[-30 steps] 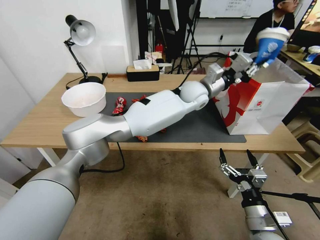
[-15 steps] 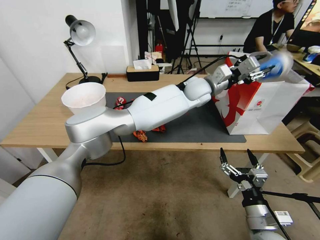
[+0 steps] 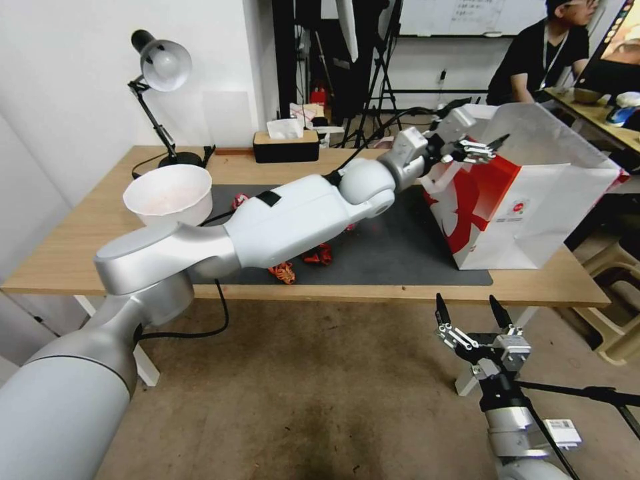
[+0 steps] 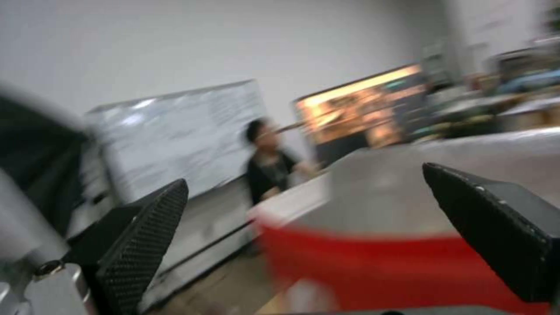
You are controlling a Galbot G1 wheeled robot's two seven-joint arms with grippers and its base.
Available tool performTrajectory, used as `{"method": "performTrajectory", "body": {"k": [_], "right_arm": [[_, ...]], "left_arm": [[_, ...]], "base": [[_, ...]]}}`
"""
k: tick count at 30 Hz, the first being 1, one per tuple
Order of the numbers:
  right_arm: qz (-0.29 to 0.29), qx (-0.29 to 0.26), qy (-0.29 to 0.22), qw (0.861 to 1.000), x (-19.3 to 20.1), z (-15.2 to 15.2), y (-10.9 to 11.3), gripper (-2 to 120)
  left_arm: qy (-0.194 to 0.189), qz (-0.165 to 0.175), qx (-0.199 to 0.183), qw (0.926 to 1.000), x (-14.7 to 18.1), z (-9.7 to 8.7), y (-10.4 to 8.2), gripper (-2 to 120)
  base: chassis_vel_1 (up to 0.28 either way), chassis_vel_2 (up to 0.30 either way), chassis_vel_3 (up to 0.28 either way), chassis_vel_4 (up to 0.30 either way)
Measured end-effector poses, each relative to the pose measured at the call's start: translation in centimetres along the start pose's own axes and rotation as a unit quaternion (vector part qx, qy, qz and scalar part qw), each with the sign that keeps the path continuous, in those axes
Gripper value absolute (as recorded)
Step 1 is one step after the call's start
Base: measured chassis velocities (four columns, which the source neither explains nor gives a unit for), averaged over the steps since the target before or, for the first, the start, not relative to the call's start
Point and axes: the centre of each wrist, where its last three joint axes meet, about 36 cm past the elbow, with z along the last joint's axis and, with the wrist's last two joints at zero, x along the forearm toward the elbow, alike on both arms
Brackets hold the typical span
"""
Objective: Pick up the trash from the table and place it into the takeout bag.
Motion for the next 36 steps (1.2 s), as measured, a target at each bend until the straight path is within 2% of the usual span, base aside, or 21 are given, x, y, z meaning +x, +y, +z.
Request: {"method": "performTrajectory", "body": {"k": [1,3,4,6,7,8,9,11,12,15,16,21,23,32,36], "right_arm": [[-0.001,0.001,0.001,1.000,0.0,0.1,-0.1,100],[-0.002,0.002,0.003,1.000,0.0,0.2,-0.2,100],[-0.002,0.002,0.003,1.000,0.0,0.2,-0.2,100],[-0.003,0.002,0.004,1.000,0.1,0.3,-0.3,100],[-0.003,0.002,0.005,1.000,0.1,0.4,-0.4,100],[-0.003,0.002,0.005,1.000,0.1,0.4,-0.4,100],[-0.002,0.002,0.005,1.000,0.1,0.4,-0.4,100],[-0.002,0.002,0.005,1.000,0.1,0.4,-0.4,100],[-0.001,0.002,0.005,1.000,0.0,0.4,-0.4,100],[-0.002,0.002,0.005,1.000,0.0,0.4,-0.4,100],[-0.002,0.002,0.005,1.000,0.0,0.5,-0.4,100],[-0.002,0.003,0.006,1.000,-0.1,0.5,-0.4,100],[-0.002,0.003,0.007,1.000,0.0,0.5,-0.3,100],[-0.003,0.006,0.007,1.000,0.1,0.3,-0.3,100],[-0.005,0.008,0.008,1.000,0.2,0.2,-0.3,100]], "left_arm": [[0.013,-0.066,0.013,0.9977,0.8,0.3,-0.7,100],[0.047,-0.154,0.027,0.9866,2.6,0.4,-2.0,100],[0.047,-0.154,0.027,0.9866,2.6,0.4,-2.0,100],[0.072,-0.236,0.023,0.9689,4.3,0.2,-3.1,100],[0.079,-0.263,0.012,0.9615,4.9,0.1,-3.5,100],[0.079,-0.263,0.012,0.9615,4.9,0.1,-3.5,100],[0.084,-0.296,-0.011,0.9513,5.7,-0.1,-3.8,100],[0.094,-0.331,-0.035,0.9383,6.7,-0.2,-4.0,100],[0.098,-0.340,-0.042,0.9344,7.0,-0.2,-4.0,100],[0.102,-0.348,-0.048,0.9308,7.4,-0.2,-4.0,100],[0.107,-0.358,-0.054,0.9262,7.9,-0.2,-4.0,100],[0.113,-0.371,-0.059,0.9199,8.8,-0.2,-3.9,100],[0.116,-0.383,-0.057,0.9148,10.6,0.0,-3.7,100],[0.123,-0.393,-0.043,0.9104,14.2,0.9,-3.1,100],[0.137,-0.406,-0.029,0.9030,17.8,2.5,-3.5,100]], "base": [[0.000,0.000,0.000,0.000],[0.000,0.000,0.000,0.000],[0.000,0.000,0.000,0.000],[0.000,0.000,0.000,0.000],[0.000,0.000,0.000,0.000],[0.000,0.000,0.000,0.000],[0.000,0.000,0.000,0.000],[0.000,0.000,0.000,0.000],[0.000,0.000,0.000,0.000],[0.000,0.000,0.000,0.000],[0.000,0.000,0.000,0.000],[0.000,0.000,0.000,0.000],[0.000,0.000,0.000,0.000],[0.000,0.000,0.000,0.000],[0.000,0.000,0.000,0.000]]}}
